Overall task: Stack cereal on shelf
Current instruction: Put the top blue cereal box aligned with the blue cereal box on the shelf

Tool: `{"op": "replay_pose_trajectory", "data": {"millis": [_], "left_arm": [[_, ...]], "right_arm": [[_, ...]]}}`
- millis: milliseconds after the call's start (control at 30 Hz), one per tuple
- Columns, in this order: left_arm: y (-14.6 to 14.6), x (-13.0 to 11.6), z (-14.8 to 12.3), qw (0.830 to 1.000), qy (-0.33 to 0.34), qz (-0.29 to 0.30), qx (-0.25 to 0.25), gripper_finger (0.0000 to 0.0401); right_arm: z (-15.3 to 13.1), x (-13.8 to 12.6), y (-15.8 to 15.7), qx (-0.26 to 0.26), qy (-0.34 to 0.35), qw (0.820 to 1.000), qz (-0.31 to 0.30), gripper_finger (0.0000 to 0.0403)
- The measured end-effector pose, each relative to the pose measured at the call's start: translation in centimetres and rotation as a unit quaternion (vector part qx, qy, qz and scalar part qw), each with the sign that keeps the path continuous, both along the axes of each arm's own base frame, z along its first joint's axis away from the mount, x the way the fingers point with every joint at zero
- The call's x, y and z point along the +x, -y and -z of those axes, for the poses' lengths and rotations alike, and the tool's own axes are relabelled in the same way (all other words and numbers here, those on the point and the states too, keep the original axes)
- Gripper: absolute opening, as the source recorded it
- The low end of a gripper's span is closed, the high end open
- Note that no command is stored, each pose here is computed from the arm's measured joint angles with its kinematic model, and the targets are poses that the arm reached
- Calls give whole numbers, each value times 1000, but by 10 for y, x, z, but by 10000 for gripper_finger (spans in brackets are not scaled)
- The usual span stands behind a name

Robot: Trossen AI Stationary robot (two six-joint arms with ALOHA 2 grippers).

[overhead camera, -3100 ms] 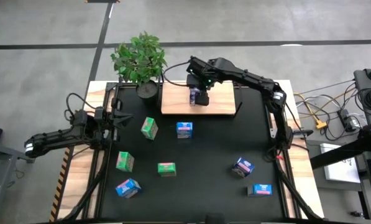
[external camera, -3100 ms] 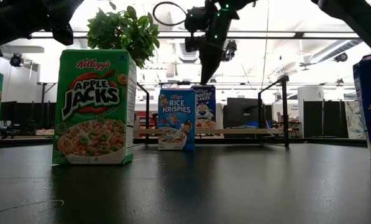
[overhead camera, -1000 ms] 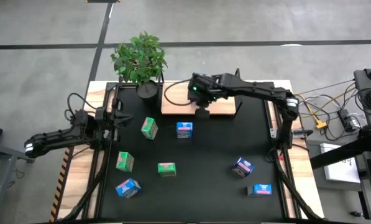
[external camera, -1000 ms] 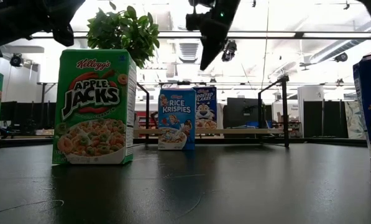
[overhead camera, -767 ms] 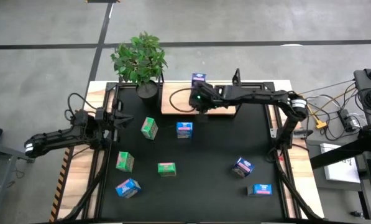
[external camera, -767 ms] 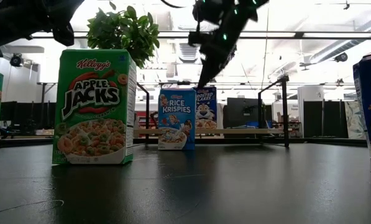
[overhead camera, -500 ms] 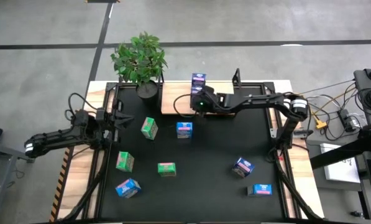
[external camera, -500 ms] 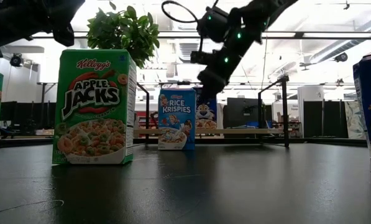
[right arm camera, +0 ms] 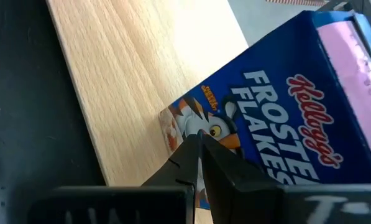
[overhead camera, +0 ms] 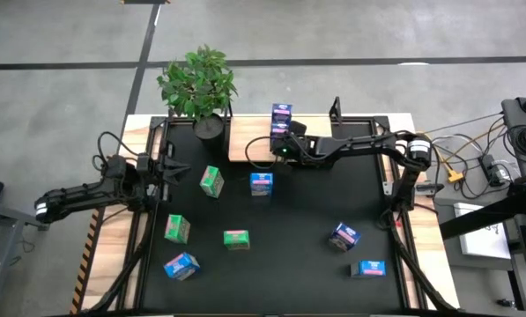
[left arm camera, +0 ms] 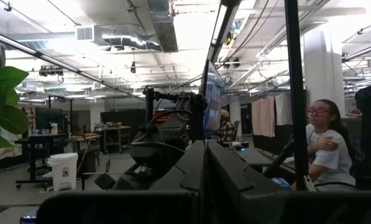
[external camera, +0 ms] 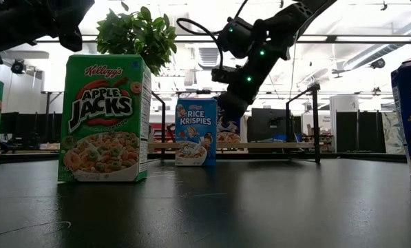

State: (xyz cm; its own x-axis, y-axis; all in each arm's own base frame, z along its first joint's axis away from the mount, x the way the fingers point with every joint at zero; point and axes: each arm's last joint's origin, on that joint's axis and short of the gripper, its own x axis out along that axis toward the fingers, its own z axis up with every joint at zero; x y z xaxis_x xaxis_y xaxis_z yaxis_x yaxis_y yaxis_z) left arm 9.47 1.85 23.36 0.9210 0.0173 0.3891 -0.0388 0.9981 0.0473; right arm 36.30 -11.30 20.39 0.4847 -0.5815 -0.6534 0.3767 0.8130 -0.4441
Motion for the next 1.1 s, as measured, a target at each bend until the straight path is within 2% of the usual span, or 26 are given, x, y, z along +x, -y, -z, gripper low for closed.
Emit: {"op": "replay_pose_trajectory", "data": {"millis": [1100], "left_arm": [[0, 0, 0, 1000, -1, -1, 0, 1]], "right_arm": [[11, -6, 10, -17, 5, 1000, 0, 11]]}}
